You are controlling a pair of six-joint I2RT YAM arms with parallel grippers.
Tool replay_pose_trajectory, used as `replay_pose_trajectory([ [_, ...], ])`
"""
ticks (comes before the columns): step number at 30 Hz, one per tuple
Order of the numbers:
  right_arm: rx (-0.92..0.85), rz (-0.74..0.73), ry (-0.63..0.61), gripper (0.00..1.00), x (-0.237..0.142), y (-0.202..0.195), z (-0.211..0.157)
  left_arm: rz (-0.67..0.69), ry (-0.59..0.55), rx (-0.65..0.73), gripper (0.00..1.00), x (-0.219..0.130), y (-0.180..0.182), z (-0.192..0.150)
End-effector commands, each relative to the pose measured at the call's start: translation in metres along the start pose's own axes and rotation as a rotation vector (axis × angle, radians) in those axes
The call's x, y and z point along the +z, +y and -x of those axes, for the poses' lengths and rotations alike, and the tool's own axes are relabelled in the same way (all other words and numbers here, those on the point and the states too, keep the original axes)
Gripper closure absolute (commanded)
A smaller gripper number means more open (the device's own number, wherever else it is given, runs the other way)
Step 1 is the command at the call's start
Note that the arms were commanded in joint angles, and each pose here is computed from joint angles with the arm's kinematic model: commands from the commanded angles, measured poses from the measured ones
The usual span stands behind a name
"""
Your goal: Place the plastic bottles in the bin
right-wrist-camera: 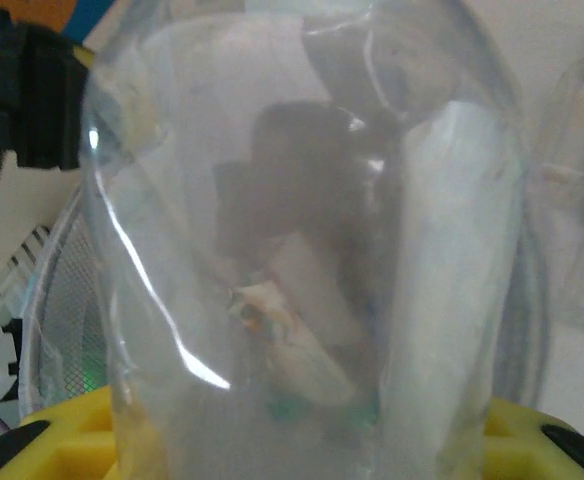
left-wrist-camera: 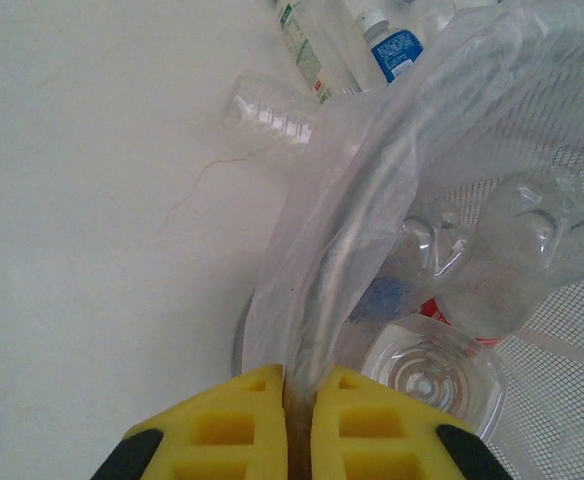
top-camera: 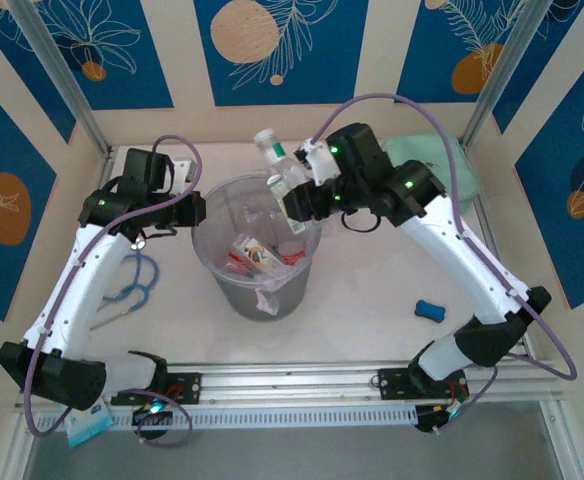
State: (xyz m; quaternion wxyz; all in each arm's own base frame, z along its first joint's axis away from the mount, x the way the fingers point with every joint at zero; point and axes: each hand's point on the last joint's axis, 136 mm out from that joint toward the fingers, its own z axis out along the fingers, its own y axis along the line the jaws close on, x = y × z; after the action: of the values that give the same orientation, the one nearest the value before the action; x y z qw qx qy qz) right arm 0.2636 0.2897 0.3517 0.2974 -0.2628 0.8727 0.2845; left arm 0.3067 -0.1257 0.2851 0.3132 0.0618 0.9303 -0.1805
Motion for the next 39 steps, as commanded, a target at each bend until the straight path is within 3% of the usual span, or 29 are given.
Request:
replay_pose_trajectory([
  [1, -0.037, -0.020, 0.063, 0.79, 0.015, 0.005, -0.014, 0.002, -0.057, -0.035, 1.00, -0.005, -0.002, 0.008],
  [6, -0.071, -0.029, 0.149, 0.78, 0.042, 0.011, -0.031, 0.003, -0.069, -0.037, 1.00, -0.007, -0.003, 0.009],
  [10, -0.090, -0.037, 0.191, 0.72, 0.051, 0.014, -0.048, 0.005, -0.070, -0.035, 1.00, -0.009, -0.002, 0.007],
  [13, -0.094, -0.033, 0.177, 0.58, 0.045, 0.016, -0.050, 0.009, -0.075, -0.029, 1.00, -0.011, -0.002, 0.007],
  [16, -0.106, -0.014, 0.170, 0.29, 0.035, 0.019, -0.050, 0.001, -0.079, -0.022, 1.00, -0.013, -0.003, 0.008],
  [20, -0.123, -0.022, 0.135, 0.19, 0.017, 0.016, -0.043, -0.006, -0.080, -0.007, 1.00, -0.013, -0.005, 0.008],
  [23, -0.119, -0.022, 0.093, 0.20, 0.007, 0.016, -0.031, -0.013, -0.082, -0.001, 1.00, -0.014, -0.006, 0.008],
  [27, -0.103, 0.017, 0.072, 0.31, 0.015, 0.026, -0.018, -0.036, -0.090, 0.005, 1.00, -0.016, -0.010, 0.009],
  [31, -0.094, 0.027, 0.135, 0.49, 0.051, 0.030, -0.020, -0.044, -0.089, 0.009, 1.00, -0.018, -0.012, 0.007],
  [39, -0.085, 0.003, 0.281, 0.59, 0.116, 0.024, -0.051, -0.046, -0.097, 0.002, 1.00, -0.020, -0.011, 0.004],
])
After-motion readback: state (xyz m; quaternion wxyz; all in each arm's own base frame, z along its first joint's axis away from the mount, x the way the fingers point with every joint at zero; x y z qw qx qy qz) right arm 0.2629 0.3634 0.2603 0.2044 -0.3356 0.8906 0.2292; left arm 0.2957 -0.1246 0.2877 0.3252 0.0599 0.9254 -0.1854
